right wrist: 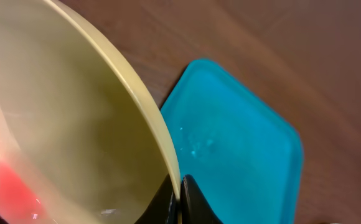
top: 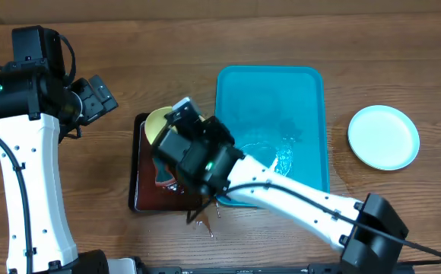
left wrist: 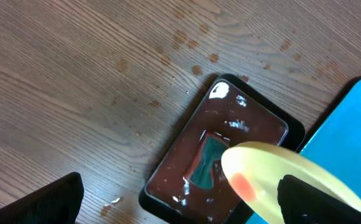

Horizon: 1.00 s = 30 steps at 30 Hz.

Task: Clean dirty plates on tray and stack at the side
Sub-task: 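Lift the yellow plate with the right gripper and tilt it over the brown tray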

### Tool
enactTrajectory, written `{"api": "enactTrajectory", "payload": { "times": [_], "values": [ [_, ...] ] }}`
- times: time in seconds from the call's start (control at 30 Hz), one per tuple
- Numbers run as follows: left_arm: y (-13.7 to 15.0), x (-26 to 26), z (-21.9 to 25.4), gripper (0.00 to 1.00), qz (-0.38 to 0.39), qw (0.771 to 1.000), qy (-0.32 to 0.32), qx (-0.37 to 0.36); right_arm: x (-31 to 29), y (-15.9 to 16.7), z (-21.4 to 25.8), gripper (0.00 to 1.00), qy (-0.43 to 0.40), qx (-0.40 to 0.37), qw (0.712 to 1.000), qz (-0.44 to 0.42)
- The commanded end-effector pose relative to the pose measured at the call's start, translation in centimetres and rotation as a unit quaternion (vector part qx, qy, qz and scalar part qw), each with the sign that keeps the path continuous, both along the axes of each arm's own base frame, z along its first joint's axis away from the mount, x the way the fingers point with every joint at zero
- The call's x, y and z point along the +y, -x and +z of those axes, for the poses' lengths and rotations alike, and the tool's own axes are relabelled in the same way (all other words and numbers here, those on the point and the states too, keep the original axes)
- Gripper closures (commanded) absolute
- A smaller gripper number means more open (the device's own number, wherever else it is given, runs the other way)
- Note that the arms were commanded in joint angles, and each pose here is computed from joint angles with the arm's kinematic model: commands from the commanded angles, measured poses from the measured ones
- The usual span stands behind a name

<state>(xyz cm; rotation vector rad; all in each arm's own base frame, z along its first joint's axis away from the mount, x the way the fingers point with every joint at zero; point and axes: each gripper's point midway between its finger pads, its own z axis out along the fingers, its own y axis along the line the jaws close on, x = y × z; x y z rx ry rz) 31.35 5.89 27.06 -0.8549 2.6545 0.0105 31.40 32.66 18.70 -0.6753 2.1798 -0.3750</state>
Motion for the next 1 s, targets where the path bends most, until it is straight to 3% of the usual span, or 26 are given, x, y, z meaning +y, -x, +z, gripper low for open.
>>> {"api": "enactTrajectory", "payload": {
  "times": [0.0, 0.37, 0.97],
  "values": [
    [0.1, 0.4, 1.0, 0.00, -0.003, 1.000, -0.013, -0.013, -0.6, 0.4, 4.9, 0.96, 0.006, -0.099, 0.995, -0.029],
    [0.1, 0.4, 1.0, 0.00, -0.003, 1.000, -0.013, -0.013, -0.3, 3.6, 9.7, 0.96, 0.060, -0.238, 0.968, -0.051],
    [0.1, 0.4, 1.0, 0.00, -0.003, 1.000, -0.013, -0.013, 0.5, 4.8, 10.1, 0.96, 0.057, -0.249, 0.966, -0.040]
  ]
}}
